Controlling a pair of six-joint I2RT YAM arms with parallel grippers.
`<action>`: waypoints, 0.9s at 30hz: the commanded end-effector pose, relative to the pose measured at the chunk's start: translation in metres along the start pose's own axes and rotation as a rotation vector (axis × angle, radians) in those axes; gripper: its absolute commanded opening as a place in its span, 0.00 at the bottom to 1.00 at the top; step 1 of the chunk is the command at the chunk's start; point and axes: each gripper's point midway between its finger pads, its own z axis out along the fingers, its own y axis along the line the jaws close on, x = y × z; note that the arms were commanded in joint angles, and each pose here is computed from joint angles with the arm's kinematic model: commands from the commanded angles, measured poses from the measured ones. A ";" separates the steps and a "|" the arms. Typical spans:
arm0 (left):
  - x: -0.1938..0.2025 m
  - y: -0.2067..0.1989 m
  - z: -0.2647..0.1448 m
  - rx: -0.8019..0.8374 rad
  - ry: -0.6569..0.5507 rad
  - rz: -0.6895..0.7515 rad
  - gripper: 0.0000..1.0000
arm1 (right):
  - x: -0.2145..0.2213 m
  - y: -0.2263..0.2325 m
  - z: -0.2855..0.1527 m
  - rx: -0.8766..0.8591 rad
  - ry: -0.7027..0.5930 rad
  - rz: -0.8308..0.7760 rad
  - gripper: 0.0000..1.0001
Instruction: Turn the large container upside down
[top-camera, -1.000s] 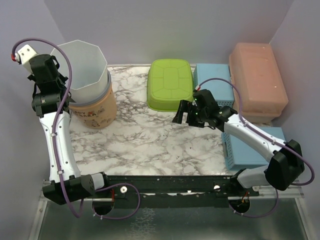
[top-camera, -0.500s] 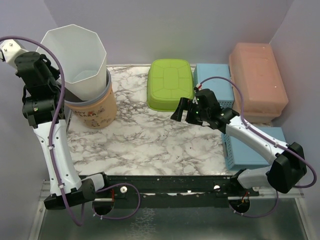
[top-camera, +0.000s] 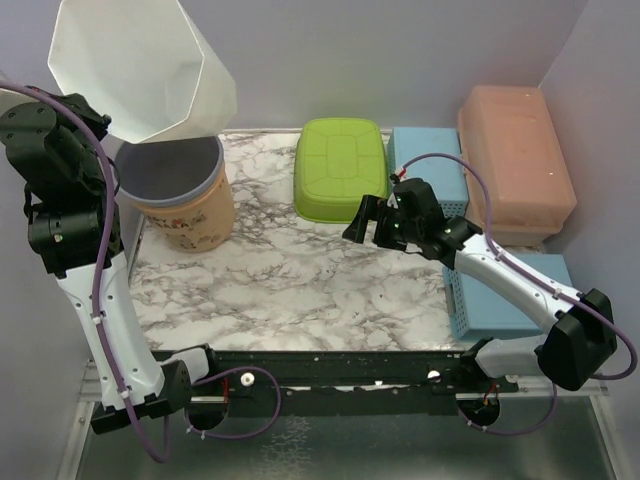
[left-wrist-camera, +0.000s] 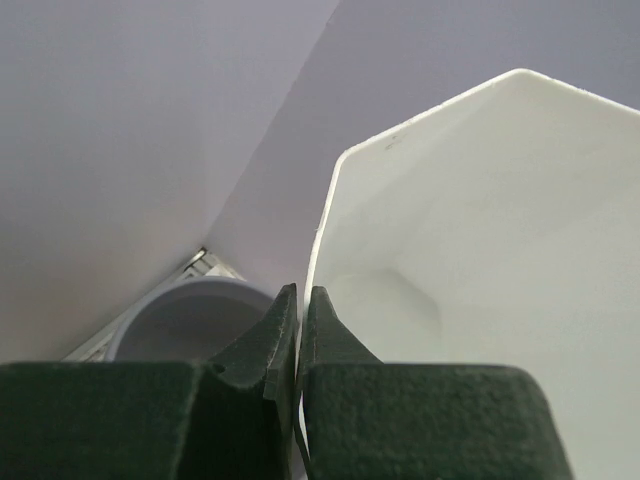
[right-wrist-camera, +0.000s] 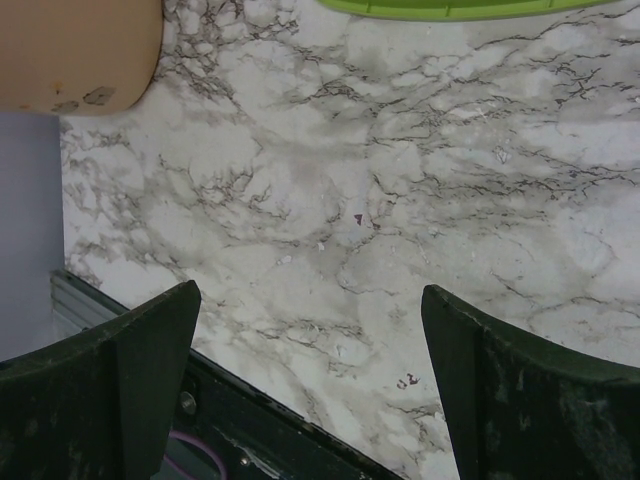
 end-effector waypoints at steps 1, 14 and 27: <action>-0.041 -0.037 -0.024 0.154 -0.111 -0.114 0.00 | 0.003 0.001 -0.002 -0.013 0.004 -0.016 0.96; 0.056 -0.106 -0.028 0.621 0.266 -0.357 0.00 | -0.042 0.008 -0.051 -0.078 -0.328 -0.012 0.96; 0.152 -0.122 -0.049 0.839 0.581 -0.404 0.00 | -0.083 -0.016 -0.155 -0.086 -0.785 0.139 0.95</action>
